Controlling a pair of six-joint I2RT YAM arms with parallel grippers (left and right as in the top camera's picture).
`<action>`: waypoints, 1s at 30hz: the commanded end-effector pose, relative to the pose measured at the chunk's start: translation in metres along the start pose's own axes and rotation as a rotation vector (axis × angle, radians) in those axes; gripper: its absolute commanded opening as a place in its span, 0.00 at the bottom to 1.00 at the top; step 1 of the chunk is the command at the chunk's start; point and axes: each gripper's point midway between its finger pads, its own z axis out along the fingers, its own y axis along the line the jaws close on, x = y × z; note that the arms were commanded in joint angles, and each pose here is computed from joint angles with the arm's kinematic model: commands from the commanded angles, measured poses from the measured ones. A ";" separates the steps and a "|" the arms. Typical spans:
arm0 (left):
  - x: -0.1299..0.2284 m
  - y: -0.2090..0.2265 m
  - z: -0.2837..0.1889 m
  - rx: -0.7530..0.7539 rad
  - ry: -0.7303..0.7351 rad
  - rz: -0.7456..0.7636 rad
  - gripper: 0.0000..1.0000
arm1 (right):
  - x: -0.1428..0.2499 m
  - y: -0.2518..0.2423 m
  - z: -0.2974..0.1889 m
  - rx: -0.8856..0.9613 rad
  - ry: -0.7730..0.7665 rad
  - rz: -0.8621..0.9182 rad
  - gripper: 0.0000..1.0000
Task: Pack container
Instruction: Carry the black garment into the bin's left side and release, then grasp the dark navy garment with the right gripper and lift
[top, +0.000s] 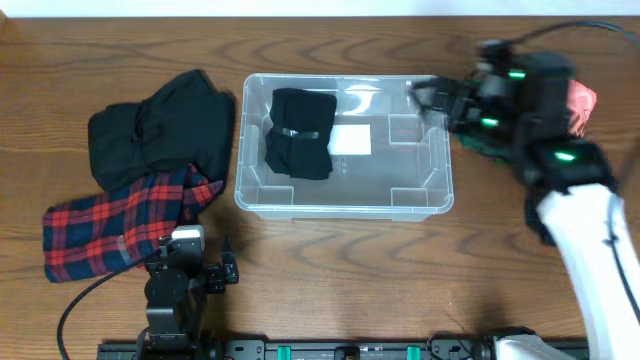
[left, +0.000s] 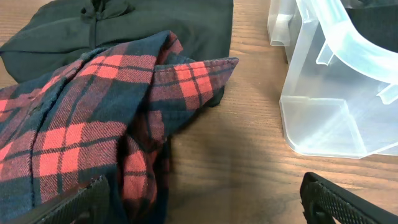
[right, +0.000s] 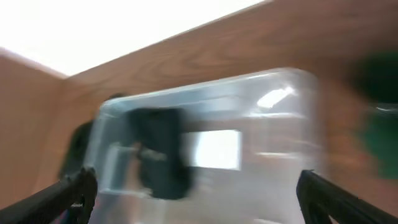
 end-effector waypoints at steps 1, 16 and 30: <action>0.003 0.001 0.002 -0.005 0.001 0.011 0.98 | -0.016 -0.070 -0.027 0.163 -0.038 0.072 0.99; 0.003 0.001 0.002 -0.005 0.001 0.011 0.98 | 0.049 -0.343 -0.082 0.628 0.129 0.637 0.99; 0.003 0.001 0.002 -0.005 0.001 0.011 0.98 | 0.108 -0.388 -0.014 0.422 0.321 0.704 0.79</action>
